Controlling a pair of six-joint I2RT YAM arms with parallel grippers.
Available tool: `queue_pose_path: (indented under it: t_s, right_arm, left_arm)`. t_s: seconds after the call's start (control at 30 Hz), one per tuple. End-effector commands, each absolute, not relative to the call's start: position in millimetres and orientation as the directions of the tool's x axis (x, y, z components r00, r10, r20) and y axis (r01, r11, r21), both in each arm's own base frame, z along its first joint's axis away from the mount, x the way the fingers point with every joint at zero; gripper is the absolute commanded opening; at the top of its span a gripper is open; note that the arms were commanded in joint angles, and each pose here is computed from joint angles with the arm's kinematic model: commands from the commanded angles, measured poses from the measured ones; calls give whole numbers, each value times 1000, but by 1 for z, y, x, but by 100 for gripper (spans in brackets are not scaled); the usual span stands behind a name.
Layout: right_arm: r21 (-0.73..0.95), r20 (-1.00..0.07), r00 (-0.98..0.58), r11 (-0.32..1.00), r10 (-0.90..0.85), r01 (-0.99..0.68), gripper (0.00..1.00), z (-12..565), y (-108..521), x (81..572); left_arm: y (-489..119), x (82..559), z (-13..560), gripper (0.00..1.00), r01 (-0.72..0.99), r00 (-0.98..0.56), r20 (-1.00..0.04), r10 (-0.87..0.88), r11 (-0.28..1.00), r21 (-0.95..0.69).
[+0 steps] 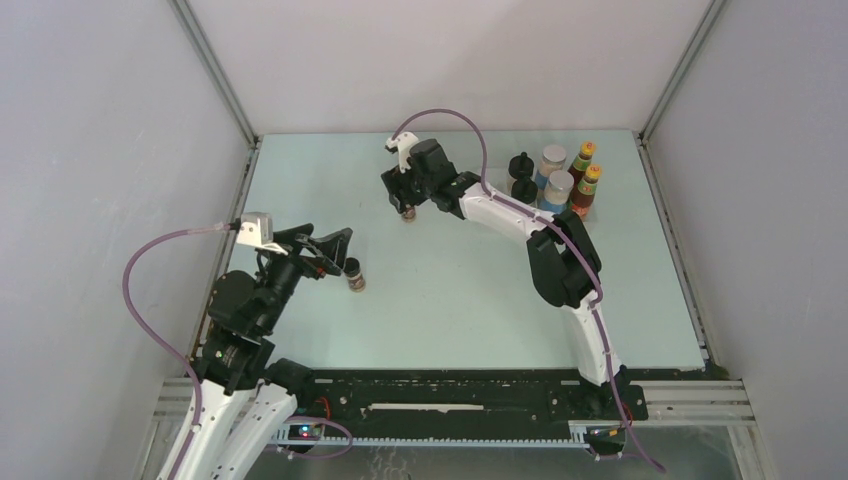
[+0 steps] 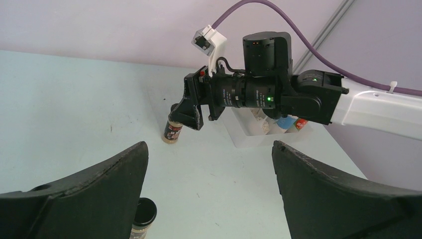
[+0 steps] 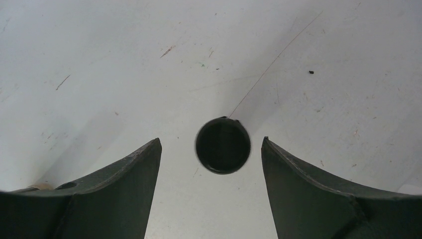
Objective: Organize the condiment bottles
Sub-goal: Pick up the bottle from the center of the board.
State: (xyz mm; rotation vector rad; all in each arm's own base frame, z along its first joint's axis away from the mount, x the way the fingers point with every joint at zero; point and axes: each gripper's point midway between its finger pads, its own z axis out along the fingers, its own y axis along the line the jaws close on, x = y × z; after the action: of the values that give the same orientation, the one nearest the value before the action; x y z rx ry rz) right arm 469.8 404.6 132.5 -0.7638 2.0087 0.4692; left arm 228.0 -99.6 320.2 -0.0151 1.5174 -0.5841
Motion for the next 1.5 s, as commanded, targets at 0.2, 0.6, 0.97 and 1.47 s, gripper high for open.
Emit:
queue_pose_path:
  t_s: [0.2,0.6,0.97,1.47]
  right_arm:
    - [34,-874,-379,740,-304,-672,81,143,408,480]
    - [47,-865,-398,740,-306,-671,71,131,407,488]
    - [59,-851,-427,751,-307,-657,25,119,401,495]
    - [46,-861,-413,764,-297,-644,0,132,396,497]
  left_arm:
    - [-98,231,312,99,346,-47,-938,-342,876,-337]
    - [-99,234,310,99,345,-49,-940,-338,877,-334]
    - [-100,236,306,99,343,-58,-942,-331,879,-330]
    - [-99,235,306,99,340,-54,-941,-333,880,-331]
